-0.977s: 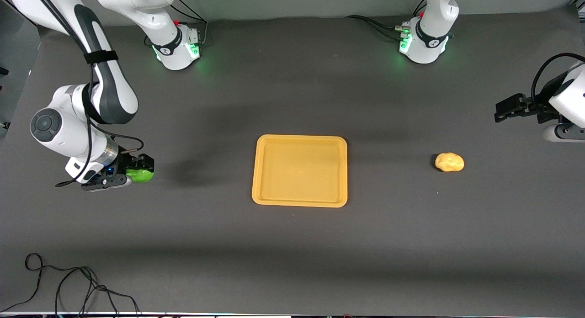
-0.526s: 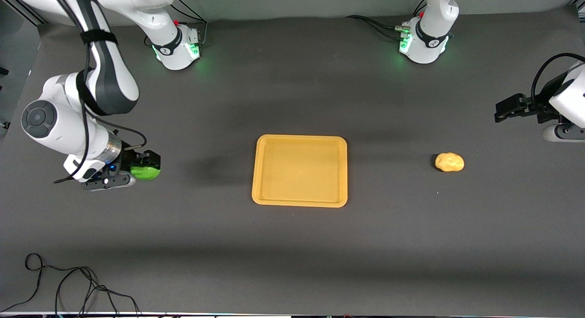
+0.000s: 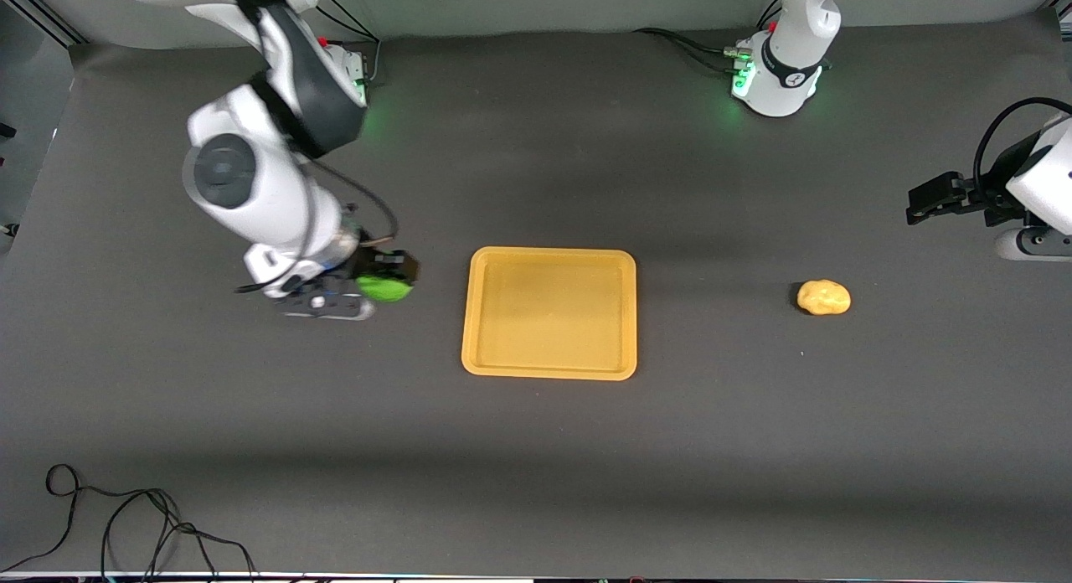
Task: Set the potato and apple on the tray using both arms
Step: 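Lift the apple with the right gripper and carry it over the tray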
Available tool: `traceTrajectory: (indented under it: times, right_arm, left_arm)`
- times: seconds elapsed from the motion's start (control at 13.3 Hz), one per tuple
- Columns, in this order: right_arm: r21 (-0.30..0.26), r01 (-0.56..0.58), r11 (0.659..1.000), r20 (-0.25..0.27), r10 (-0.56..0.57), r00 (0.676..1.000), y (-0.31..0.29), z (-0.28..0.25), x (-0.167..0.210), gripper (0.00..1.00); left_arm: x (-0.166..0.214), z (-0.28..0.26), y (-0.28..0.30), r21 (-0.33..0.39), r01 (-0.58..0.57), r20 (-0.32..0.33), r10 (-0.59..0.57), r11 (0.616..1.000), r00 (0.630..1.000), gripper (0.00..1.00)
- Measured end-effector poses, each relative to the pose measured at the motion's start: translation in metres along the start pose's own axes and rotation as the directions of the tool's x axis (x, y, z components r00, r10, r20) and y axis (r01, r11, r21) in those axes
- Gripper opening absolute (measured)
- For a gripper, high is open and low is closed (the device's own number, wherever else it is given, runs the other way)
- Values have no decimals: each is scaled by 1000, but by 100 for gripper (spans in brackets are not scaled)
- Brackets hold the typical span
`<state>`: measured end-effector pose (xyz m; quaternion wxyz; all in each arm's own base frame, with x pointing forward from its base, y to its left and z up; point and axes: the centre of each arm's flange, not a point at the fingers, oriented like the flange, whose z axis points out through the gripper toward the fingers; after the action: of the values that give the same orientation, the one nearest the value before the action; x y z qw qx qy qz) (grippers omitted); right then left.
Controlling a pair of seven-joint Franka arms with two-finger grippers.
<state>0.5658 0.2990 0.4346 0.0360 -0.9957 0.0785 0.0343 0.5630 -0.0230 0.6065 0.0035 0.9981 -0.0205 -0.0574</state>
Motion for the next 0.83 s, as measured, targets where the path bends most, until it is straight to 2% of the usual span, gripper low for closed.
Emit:
traceTrajectory:
  times: [0.38,0.6,0.83]
  right_arm:
    - [-82,-60,995,-15,59,998,-85,72,-24,84]
    - [-74,-67,995,-16,66,998,-112,121,-30,84]
    - [-69,-73,995,-44,70,997,-132,170,-40,84]
  left_arm:
    - [0,0,0,0,0,0,0,1000,1000,100]
    - [0,0,0,0,0,0,0,1000,1000,100]
    - [0,0,0,0,0,1,0,1000,1000,100]
